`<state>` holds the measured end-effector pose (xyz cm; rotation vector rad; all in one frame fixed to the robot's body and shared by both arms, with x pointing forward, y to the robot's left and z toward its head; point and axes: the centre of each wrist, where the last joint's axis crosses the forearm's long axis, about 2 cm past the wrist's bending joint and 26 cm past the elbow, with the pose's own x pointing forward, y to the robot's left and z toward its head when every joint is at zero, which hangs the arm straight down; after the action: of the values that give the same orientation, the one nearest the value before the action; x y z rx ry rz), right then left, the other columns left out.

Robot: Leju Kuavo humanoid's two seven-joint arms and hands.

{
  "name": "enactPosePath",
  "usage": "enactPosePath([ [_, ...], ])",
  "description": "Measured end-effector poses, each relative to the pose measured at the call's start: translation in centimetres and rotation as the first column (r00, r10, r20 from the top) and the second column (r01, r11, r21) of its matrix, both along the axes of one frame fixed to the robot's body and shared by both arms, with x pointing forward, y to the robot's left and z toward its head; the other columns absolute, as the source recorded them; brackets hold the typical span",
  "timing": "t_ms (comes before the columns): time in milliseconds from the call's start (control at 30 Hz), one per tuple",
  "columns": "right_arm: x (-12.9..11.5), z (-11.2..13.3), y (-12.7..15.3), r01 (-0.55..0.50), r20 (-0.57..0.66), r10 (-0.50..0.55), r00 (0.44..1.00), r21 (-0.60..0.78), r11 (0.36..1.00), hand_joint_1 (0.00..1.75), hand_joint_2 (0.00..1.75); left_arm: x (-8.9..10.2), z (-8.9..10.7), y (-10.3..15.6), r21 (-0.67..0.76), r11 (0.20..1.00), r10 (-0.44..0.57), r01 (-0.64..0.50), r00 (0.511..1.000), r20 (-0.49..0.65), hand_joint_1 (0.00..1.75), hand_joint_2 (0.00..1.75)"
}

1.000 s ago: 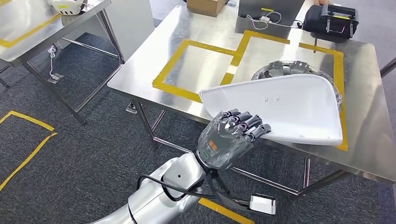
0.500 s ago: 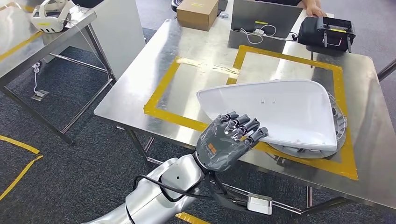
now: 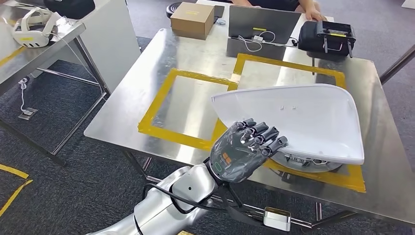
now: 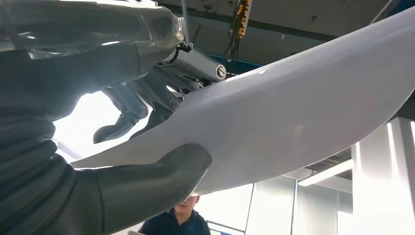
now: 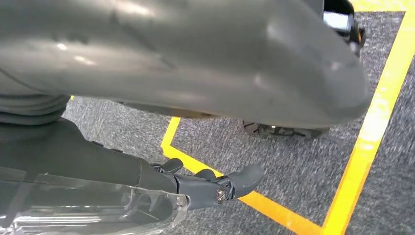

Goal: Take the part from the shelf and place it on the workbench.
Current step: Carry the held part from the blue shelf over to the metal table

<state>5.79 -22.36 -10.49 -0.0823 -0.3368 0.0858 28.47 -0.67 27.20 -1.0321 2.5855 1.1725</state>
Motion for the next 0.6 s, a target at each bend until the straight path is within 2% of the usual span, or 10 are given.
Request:
enactPosePath([
  [600, 0.06, -0.01, -0.14, -0.004, -0.001, 0.004, 1.0, -0.002, 1.0, 0.0, 0.0, 0.09, 0.04, -0.09, 0.038, 0.999, -0.015, 0.015, 1.0, 0.012, 1.75, 1.75],
])
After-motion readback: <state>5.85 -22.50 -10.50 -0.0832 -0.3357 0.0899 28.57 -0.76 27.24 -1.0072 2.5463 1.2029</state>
